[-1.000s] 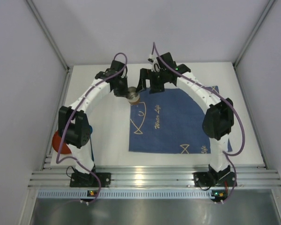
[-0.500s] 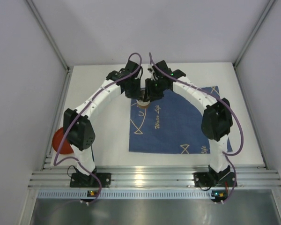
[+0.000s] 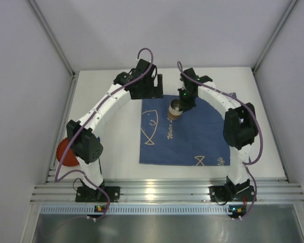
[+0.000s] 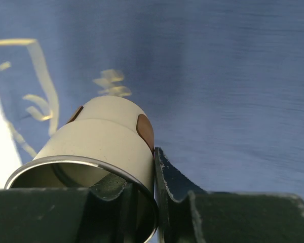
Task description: Set the dinner table for one person
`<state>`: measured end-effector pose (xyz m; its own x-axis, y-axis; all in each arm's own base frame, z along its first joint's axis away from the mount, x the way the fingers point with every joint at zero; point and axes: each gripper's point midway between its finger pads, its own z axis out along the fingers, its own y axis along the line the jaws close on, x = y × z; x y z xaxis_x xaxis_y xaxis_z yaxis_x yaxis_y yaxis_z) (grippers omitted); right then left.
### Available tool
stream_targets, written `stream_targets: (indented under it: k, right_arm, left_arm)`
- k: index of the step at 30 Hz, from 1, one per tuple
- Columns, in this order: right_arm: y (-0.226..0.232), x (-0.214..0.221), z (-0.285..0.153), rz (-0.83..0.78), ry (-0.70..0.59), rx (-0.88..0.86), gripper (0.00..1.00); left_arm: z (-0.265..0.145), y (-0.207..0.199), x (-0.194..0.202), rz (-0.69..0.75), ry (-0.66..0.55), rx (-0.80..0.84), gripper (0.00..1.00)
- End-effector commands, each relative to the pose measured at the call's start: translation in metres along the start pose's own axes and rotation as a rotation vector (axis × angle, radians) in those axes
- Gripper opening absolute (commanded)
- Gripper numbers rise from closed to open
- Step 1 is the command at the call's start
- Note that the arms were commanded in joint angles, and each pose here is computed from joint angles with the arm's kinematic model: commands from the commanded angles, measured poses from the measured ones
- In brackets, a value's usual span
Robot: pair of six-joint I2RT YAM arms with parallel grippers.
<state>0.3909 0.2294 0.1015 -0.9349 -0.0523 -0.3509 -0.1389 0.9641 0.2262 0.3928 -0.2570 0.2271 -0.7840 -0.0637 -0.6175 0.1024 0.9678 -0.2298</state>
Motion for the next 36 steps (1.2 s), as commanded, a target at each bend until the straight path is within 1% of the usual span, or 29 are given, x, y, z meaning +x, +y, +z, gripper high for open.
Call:
stream_targets:
  k: [1, 2, 3, 4, 5, 6, 7, 8, 9, 10, 11, 12, 13, 14, 15, 16, 17, 18, 19, 20, 26, 27, 28, 29, 32, 33, 35, 36]
  right_arm:
    - [-0.081, -0.029, -0.033, 0.149, -0.086, 0.082, 0.0]
    - [-0.096, -0.028, -0.034, 0.182, -0.083, 0.097, 0.0]
    - [-0.111, -0.03, -0.036, 0.215, -0.089, 0.116, 0.0]
    - [-0.136, -0.033, -0.04, 0.268, -0.098, 0.14, 0.0]
    - [-0.147, -0.034, -0.041, 0.292, -0.101, 0.159, 0.0]
    - [-0.158, -0.035, -0.042, 0.313, -0.104, 0.173, 0.0]
    - [-0.177, -0.033, -0.04, 0.351, -0.091, 0.199, 0.0]
    - [-0.187, -0.037, -0.042, 0.364, -0.101, 0.224, 0.0]
    - [-0.194, -0.038, -0.041, 0.379, -0.098, 0.234, 0.0]
    - [-0.205, -0.037, -0.036, 0.403, -0.079, 0.244, 0.0]
    - [-0.215, -0.045, -0.039, 0.416, -0.102, 0.276, 0.0]
    - [-0.22, -0.046, -0.03, 0.418, -0.087, 0.294, 0.0]
    - [-0.224, -0.046, -0.029, 0.418, -0.076, 0.316, 0.0]
    - [-0.245, -0.059, -0.039, 0.445, -0.113, 0.365, 0.0]
    - [-0.25, -0.061, -0.038, 0.448, -0.112, 0.384, 0.0]
    - [-0.259, -0.057, -0.031, 0.459, -0.084, 0.409, 0.0]
    - [-0.266, -0.067, -0.036, 0.46, -0.11, 0.439, 0.0]
    - [-0.271, -0.066, -0.03, 0.462, -0.096, 0.453, 0.0]
    - [-0.276, -0.065, -0.03, 0.466, -0.092, 0.472, 0.0]
    - [-0.282, -0.069, -0.034, 0.467, -0.104, 0.507, 0.0]
    - [-0.293, -0.051, -0.02, 0.48, -0.046, 0.536, 0.18]
    - [-0.293, -0.05, -0.02, 0.484, -0.043, 0.534, 0.28]
    - [-0.292, -0.049, -0.019, 0.483, -0.037, 0.527, 0.37]
    - [-0.291, -0.049, -0.02, 0.484, -0.039, 0.527, 0.49]
    - [-0.287, -0.055, -0.034, 0.486, -0.075, 0.519, 0.69]
    - [-0.285, -0.06, -0.043, 0.486, -0.098, 0.514, 0.8]
    - [-0.28, -0.064, -0.055, 0.491, -0.127, 0.502, 0.85]
    - [-0.275, -0.069, -0.07, 0.49, -0.16, 0.493, 0.88]
  left_arm:
    - [-0.024, 0.038, -0.017, -0.061, -0.08, -0.095, 0.98]
    - [-0.033, 0.046, -0.019, -0.083, -0.098, -0.093, 0.98]
    - [-0.033, 0.06, -0.024, -0.116, -0.113, -0.107, 0.98]
    - [-0.029, 0.072, -0.014, -0.132, -0.093, -0.126, 0.98]
    - [-0.041, 0.078, -0.016, -0.151, -0.117, -0.121, 0.98]
    - [-0.043, 0.09, -0.016, -0.18, -0.122, -0.125, 0.98]
    - [-0.039, 0.099, -0.008, -0.2, -0.114, -0.13, 0.98]
    - [-0.05, 0.103, -0.009, -0.218, -0.136, -0.114, 0.98]
    - [-0.052, 0.112, -0.008, -0.243, -0.139, -0.115, 0.98]
    - [-0.049, 0.119, 0.002, -0.254, -0.124, -0.126, 0.98]
    - [-0.057, 0.124, 0.003, -0.261, -0.135, -0.127, 0.98]
    - [-0.058, 0.133, 0.007, -0.276, -0.132, -0.152, 0.98]
    - [-0.055, 0.141, 0.021, -0.279, -0.101, -0.174, 0.98]
    - [-0.061, 0.145, 0.024, -0.289, -0.109, -0.177, 0.98]
    - [-0.062, 0.153, 0.028, -0.309, -0.104, -0.192, 0.98]
    - [-0.059, 0.16, 0.041, -0.319, -0.076, -0.201, 0.98]
    - [-0.065, 0.163, 0.044, -0.331, -0.083, -0.199, 0.98]
    - [-0.067, 0.172, 0.047, -0.354, -0.085, -0.212, 0.98]
    - [-0.065, 0.177, 0.058, -0.365, -0.063, -0.219, 0.98]
    - [-0.071, 0.186, 0.056, -0.387, -0.085, -0.227, 0.98]
    - [-0.076, 0.217, 0.077, -0.451, -0.057, -0.302, 0.98]
    - [-0.077, 0.22, 0.08, -0.451, -0.049, -0.315, 0.98]
    - [-0.077, 0.223, 0.082, -0.454, -0.045, -0.328, 0.98]
    - [-0.078, 0.229, 0.083, -0.459, -0.046, -0.35, 0.98]
    - [-0.083, 0.24, 0.085, -0.468, -0.048, -0.389, 0.98]
    - [-0.083, 0.245, 0.087, -0.466, -0.042, -0.41, 0.98]
    - [-0.087, 0.257, 0.089, -0.485, -0.044, -0.445, 0.98]
    - [-0.087, 0.261, 0.091, -0.488, -0.04, -0.455, 0.98]
